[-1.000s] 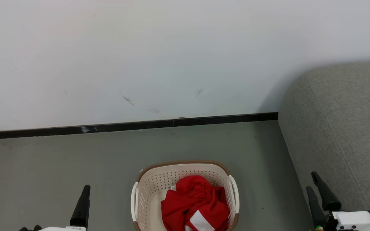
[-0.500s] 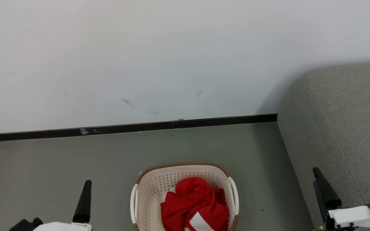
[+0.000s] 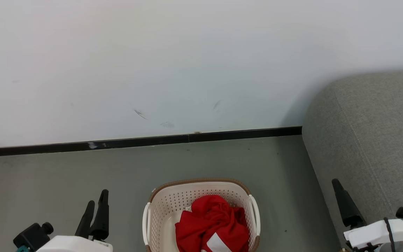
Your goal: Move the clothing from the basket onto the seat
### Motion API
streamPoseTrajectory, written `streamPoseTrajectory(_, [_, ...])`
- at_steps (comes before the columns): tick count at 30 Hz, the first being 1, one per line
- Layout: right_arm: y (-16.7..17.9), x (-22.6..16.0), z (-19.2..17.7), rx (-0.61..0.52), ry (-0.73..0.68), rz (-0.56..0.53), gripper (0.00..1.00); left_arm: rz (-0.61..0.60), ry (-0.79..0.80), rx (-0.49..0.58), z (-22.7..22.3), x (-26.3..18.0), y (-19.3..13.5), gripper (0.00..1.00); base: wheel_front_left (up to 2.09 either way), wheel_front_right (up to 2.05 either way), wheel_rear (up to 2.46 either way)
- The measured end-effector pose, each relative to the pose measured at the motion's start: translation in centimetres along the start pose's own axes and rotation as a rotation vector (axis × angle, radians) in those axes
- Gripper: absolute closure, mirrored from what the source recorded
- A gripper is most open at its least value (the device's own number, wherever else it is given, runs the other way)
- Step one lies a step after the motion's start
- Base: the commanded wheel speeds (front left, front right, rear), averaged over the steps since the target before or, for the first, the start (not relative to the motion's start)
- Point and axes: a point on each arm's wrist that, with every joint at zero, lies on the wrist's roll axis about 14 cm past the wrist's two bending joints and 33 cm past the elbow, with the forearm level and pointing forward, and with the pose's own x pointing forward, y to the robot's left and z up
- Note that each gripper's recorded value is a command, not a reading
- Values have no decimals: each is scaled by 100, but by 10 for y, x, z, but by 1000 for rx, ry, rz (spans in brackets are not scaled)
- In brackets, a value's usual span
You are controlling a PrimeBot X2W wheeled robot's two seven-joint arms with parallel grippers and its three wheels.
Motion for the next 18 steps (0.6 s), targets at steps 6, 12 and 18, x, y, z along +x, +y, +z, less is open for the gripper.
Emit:
streamPoseTrajectory(6, [9,-1,-3,-122,5,35,0,-24,-8,142,0,0,-10,0,0,0,0])
streamPoseTrajectory(12, [14,-2,-5,-231,7,60,0,-43,-14,246,-3,-1,-18,0,0,0,0])
streamPoseTrajectory(18, [20,-3,-10,-389,15,93,0,-58,-30,401,-5,-1,-23,0,0,0,0])
